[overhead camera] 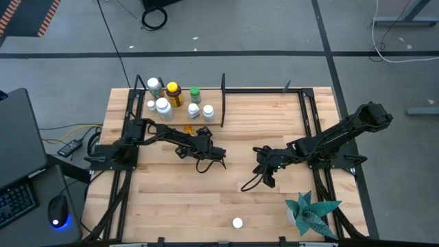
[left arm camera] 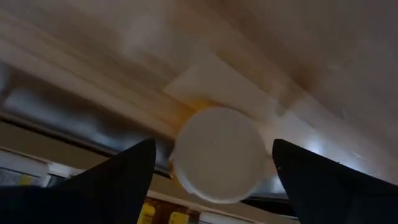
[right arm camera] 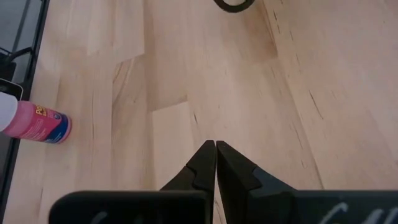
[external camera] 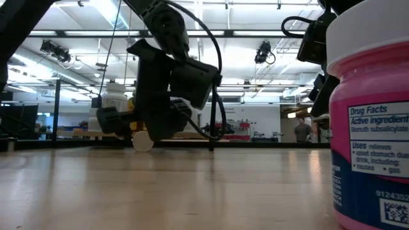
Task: Pick and place medicine bottles onto shelf by color
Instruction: Put the orange pill bottle on the shelf
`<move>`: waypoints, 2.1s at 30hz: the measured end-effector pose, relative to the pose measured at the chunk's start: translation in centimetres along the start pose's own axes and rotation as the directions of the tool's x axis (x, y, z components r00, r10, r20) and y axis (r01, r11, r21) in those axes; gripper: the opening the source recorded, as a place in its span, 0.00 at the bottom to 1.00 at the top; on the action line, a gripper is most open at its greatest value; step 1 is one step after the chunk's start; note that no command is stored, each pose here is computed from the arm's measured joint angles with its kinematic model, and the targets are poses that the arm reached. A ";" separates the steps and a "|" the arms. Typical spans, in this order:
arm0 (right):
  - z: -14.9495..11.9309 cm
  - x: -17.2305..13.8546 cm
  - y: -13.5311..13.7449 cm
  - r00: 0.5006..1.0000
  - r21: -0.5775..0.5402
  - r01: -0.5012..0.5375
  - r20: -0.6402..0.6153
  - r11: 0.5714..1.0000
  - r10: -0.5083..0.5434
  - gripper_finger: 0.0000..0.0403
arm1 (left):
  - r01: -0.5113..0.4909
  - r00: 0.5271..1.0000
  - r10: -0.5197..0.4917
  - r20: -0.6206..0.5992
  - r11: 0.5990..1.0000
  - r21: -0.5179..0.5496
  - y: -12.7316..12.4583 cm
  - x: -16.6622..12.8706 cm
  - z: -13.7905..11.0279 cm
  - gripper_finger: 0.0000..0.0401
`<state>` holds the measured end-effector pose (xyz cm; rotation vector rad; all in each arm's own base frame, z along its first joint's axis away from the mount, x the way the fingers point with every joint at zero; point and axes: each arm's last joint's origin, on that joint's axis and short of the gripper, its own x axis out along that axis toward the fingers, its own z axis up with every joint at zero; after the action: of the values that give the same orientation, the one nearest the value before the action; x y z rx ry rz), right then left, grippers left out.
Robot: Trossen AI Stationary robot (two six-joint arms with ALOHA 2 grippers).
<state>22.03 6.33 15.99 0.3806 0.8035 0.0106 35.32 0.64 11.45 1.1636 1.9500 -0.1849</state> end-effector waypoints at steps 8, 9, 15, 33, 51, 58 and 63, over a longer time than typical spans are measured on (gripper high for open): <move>0.0 0.0 0.0 1.000 0.000 -0.002 0.004 1.000 0.002 0.05 | 0.006 1.000 -0.006 -0.003 1.000 -0.023 0.2 0.4 0.1 0.66; 0.1 0.0 0.0 1.000 0.000 -0.003 0.006 1.000 0.003 0.05 | 0.009 1.000 -0.009 -0.007 1.000 -0.021 0.1 0.5 0.0 0.63; 0.1 0.0 0.0 1.000 0.000 -0.004 0.007 1.000 0.004 0.05 | 0.013 1.000 -0.014 -0.016 1.000 -0.018 0.1 0.5 0.0 0.51; 0.1 0.0 0.0 1.000 0.000 -0.004 0.007 1.000 0.004 0.05 | 0.053 0.995 -0.067 -0.071 0.982 -0.181 0.6 -2.5 -1.2 0.52; -0.2 0.0 0.4 1.000 -0.015 -0.013 -0.006 1.000 0.013 0.05 | 0.439 0.795 -0.013 0.607 0.703 -0.560 7.7 -15.1 -11.7 0.56; -0.2 0.0 0.4 1.000 -0.015 -0.009 0.000 1.000 0.009 0.05 | 0.460 0.701 0.248 0.669 0.559 -0.690 9.5 -16.0 -18.9 0.54; -0.2 0.0 0.4 1.000 -0.008 -0.011 0.004 1.000 0.011 0.05 | 0.456 0.668 0.394 0.632 0.455 -0.765 11.5 -14.8 -22.8 0.54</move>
<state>21.95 6.80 16.06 0.3770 0.7970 0.0231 34.27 8.80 39.79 0.1745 0.9623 0.3196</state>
